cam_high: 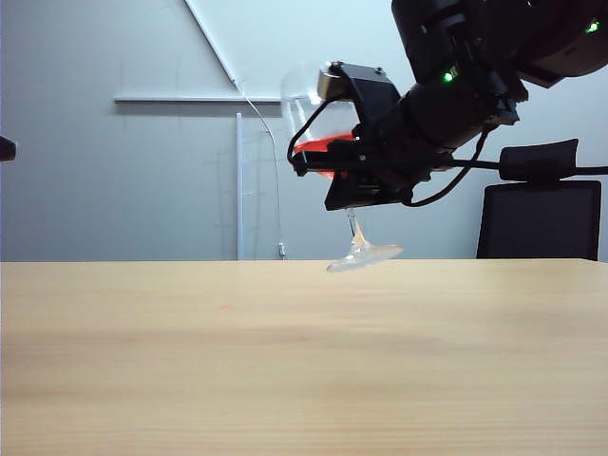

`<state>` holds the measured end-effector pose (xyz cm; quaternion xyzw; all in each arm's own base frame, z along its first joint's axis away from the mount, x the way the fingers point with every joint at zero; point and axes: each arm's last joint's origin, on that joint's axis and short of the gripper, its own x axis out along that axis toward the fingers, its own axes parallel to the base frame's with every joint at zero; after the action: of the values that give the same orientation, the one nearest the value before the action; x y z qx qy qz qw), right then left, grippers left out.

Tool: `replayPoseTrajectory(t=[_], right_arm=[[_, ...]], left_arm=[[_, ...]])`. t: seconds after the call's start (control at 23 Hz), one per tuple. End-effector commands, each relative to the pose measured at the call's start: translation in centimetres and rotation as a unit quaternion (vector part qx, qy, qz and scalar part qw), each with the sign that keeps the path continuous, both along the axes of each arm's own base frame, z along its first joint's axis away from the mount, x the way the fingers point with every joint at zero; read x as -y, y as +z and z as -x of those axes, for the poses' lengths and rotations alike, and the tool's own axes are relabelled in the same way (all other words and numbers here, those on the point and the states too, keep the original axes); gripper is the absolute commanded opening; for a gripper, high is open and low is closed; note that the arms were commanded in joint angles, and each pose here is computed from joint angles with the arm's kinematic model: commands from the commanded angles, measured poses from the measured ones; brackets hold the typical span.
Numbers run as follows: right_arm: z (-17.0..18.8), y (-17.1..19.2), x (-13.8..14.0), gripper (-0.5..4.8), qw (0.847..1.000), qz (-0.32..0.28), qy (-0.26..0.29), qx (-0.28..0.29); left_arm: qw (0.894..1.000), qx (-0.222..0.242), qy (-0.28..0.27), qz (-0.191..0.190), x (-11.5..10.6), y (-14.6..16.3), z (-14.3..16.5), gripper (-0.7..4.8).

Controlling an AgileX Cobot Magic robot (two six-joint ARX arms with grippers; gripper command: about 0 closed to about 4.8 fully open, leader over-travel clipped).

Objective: Gently pick up the goblet, rotate it counterclockwise for two full turns (viewing from above), and then place it back on the table.

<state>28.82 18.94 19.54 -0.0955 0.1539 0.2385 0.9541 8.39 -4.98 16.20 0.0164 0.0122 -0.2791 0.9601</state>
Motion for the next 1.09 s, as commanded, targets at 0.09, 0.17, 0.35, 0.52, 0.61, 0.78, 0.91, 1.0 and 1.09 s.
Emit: replayPoseTrajectory(t=[0.09, 0.17, 0.35, 0.52, 0.61, 0.78, 0.91, 1.0, 1.09], right_arm=[[0.2, 1.3, -0.8, -0.06, 0.998, 0.007, 0.028, 0.058], [0.2, 1.6, -1.0, -0.06, 0.997, -0.010, 0.051, 0.065], [0.4, 2.1, -1.1, -0.06, 0.991, -0.057, 0.085, 0.084], [0.9, 2.1, -1.0, -0.06, 0.982, -0.106, 0.113, 0.105], [1.3, 2.0, -0.8, -0.06, 0.978, -0.127, 0.120, 0.118], [2.1, 1.2, -0.1, -0.06, 0.972, -0.147, 0.127, 0.134], [2.3, 0.3, 0.0, -0.06, 0.973, -0.142, 0.130, 0.127], [2.2, -0.5, -0.1, -0.06, 0.972, -0.143, 0.136, 0.125], [1.8, -1.8, -0.5, -0.06, 0.969, -0.149, 0.149, 0.133]], left_arm=[[1.000, 0.006, -0.001, 0.003, 0.0, 0.2, 0.0, -0.05], [1.000, 0.006, -0.001, 0.003, 0.0, 0.2, 0.0, -0.05], [1.000, 0.006, -0.001, 0.003, 0.0, 0.2, 0.0, -0.05], [1.000, 0.006, -0.001, 0.003, 0.0, 0.2, 0.0, -0.05], [1.000, 0.006, -0.001, 0.003, 0.0, 0.2, 0.0, -0.05], [1.000, 0.006, -0.001, 0.003, 0.0, 0.2, 0.0, -0.05], [1.000, 0.006, -0.001, 0.003, 0.0, 0.2, 0.0, -0.05], [1.000, 0.006, -0.001, 0.003, 0.0, 0.2, 0.0, -0.05], [1.000, 0.006, -0.001, 0.003, 0.0, 0.2, 0.0, -0.05]])
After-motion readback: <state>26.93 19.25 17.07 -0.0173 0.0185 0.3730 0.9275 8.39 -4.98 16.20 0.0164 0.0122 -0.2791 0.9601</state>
